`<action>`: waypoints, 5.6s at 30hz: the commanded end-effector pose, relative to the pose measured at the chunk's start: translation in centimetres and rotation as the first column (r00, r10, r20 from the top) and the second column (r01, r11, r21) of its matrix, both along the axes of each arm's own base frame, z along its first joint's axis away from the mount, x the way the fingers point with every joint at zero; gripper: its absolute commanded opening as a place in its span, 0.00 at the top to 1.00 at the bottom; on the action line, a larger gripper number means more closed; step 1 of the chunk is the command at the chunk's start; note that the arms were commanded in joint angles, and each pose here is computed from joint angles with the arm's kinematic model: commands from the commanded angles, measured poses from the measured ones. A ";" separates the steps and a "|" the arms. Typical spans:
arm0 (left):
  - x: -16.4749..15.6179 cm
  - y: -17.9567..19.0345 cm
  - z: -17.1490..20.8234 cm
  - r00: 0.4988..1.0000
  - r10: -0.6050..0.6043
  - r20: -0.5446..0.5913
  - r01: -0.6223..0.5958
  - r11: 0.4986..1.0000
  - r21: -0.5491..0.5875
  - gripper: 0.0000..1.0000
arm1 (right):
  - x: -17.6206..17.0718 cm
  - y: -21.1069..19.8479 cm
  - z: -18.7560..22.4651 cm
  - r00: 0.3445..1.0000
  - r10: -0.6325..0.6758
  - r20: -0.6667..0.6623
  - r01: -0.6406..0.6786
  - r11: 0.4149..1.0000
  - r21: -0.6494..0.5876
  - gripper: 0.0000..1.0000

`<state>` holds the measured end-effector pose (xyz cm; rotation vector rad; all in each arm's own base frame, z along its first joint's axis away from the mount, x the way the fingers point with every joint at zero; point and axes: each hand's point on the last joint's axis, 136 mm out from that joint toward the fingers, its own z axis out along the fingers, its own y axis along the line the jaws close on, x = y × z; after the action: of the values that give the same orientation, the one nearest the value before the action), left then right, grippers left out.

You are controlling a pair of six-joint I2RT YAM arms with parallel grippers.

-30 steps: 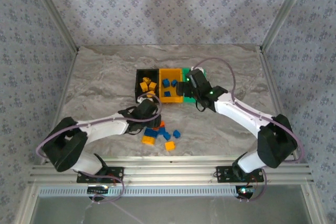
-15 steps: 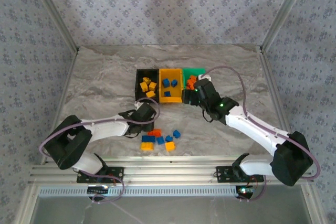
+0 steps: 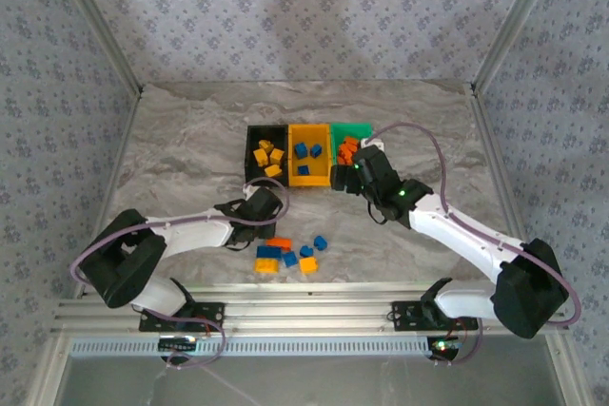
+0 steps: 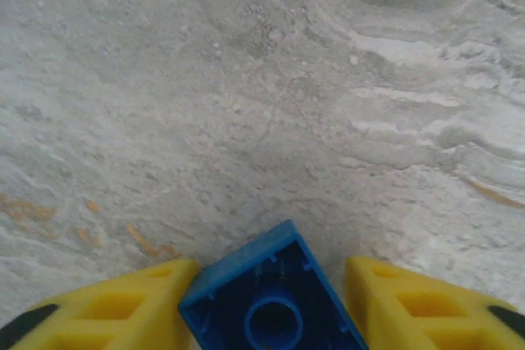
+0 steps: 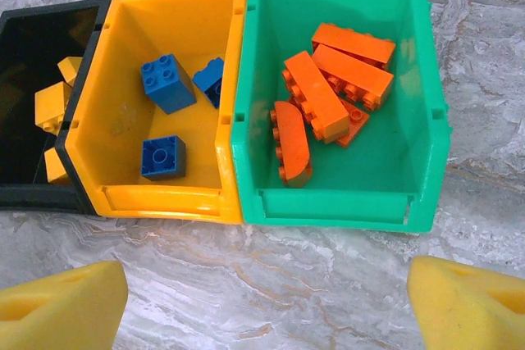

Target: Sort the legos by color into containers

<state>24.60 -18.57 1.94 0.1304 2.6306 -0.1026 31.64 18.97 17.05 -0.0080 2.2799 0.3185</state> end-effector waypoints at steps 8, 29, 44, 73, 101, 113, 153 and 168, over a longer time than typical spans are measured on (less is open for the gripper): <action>0.9 -1.1 3.8 0.998 -0.022 0.052 0.025 0.998 -0.058 0.70 | -0.6 -0.9 0.3 0.999 -0.043 0.017 0.043 0.999 0.027 0.10; 16.6 -14.1 12.6 0.977 -0.073 0.199 0.103 0.985 -0.142 0.72 | -4.7 -5.2 -1.9 0.995 -0.094 -0.024 0.096 0.994 0.058 0.09; 16.3 -16.7 18.1 0.965 -0.087 0.247 0.158 0.945 -0.287 0.20 | -8.6 0.5 -5.7 0.966 0.200 -0.165 -0.189 0.979 0.080 0.09; -1.0 -2.7 13.7 0.985 0.001 0.175 0.055 0.948 -0.313 0.00 | -12.3 9.4 -13.4 0.828 0.450 -0.333 -0.490 0.871 -0.043 0.55; -3.6 0.7 12.3 0.983 0.001 0.184 0.053 0.955 -0.291 0.00 | 10.3 10.0 -3.1 0.984 0.147 -0.100 -0.155 0.985 -0.074 0.73; -4.0 1.6 12.3 0.983 0.005 0.182 0.046 0.961 -0.273 0.01 | 12.5 11.1 -1.7 0.990 0.122 -0.071 -0.124 0.992 -0.030 0.35; -3.7 6.1 12.3 0.958 0.195 0.211 -0.126 0.944 -0.304 0.00 | -18.4 9.3 -14.4 0.807 0.362 -0.466 -0.508 0.828 -0.237 0.45; -3.4 5.5 11.4 0.966 0.168 0.194 -0.110 0.954 -0.279 0.00 | -13.6 8.9 -5.6 0.860 0.427 -0.278 -0.462 0.884 -0.070 0.63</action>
<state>20.96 -13.00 13.33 -0.1290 2.3843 -0.3660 15.72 26.66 8.51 -0.5952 2.6047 0.3503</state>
